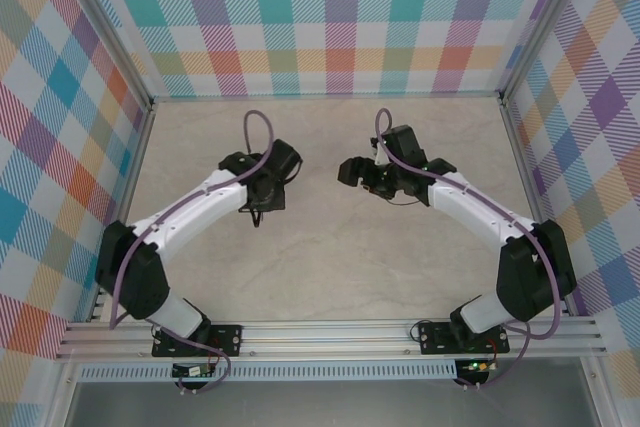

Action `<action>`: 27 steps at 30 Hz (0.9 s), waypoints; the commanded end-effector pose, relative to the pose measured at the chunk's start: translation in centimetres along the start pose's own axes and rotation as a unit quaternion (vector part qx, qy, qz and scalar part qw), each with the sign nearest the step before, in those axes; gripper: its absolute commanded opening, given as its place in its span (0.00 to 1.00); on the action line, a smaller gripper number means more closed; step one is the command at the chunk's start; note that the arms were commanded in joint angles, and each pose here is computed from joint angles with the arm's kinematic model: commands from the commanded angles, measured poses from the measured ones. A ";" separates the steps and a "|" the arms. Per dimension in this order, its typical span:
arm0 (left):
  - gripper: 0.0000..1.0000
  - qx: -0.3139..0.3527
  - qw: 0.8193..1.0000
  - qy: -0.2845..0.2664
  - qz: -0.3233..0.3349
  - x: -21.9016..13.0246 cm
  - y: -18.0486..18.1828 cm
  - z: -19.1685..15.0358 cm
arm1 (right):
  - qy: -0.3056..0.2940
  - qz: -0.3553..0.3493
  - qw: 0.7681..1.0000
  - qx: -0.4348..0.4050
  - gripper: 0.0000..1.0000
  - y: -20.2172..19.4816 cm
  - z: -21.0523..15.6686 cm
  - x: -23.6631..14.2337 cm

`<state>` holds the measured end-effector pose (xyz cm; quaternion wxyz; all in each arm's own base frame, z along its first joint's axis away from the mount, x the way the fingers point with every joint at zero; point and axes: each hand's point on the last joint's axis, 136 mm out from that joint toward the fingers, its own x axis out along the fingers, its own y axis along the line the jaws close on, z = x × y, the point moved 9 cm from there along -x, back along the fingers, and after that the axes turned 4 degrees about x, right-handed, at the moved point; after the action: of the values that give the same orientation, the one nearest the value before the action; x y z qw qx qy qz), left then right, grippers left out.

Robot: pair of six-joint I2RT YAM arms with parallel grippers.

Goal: Fold a paper plane with a square sheet of paper (pick it up from the middle)

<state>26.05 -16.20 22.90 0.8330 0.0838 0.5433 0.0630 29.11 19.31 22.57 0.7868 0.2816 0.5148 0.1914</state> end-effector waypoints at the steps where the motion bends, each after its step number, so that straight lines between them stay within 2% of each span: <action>1: 0.05 0.067 0.986 -0.005 0.156 0.2 0.7 -0.5 | -0.023 -0.050 0.998 -0.003 0.82 -1.3 -0.4 -0.7; 6: 0.09 0.110 0.981 0.013 0.162 2.6 -3.3 -0.9 | -0.052 -0.090 0.994 0.011 0.82 -2.5 -0.8 -1.7; 11: 0.12 0.110 0.990 0.043 0.073 4.8 -7.9 -1.5 | -0.062 -0.114 0.991 0.017 0.82 -3.3 -1.3 -2.3; 13: 0.20 0.103 0.993 0.053 0.027 5.2 -9.3 -1.4 | -0.062 -0.118 0.991 0.019 0.82 -3.4 -1.5 -2.4; 16: 0.42 0.086 0.993 0.059 -0.057 4.5 -10.6 -1.1 | -0.059 -0.125 0.990 0.022 0.81 -3.6 -1.6 -2.4; 20: 0.72 0.043 0.981 0.038 -0.185 1.8 -10.6 0.2 | -0.051 -0.110 0.992 0.017 0.79 -3.6 -1.8 -1.9; 24: 0.82 -0.014 0.967 0.026 -0.252 0.6 -8.0 1.4 | -0.025 -0.068 0.997 0.003 0.76 -2.8 -2.1 -0.5; 27: 0.88 -0.072 0.963 0.020 -0.260 1.0 -4.8 1.7 | 0.004 -0.056 0.998 -0.021 0.73 -1.1 -3.0 1.4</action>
<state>27.80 -22.84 21.02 0.8174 -0.0564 0.5631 -0.1083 26.86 17.39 20.13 0.8122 0.2411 0.5200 0.1092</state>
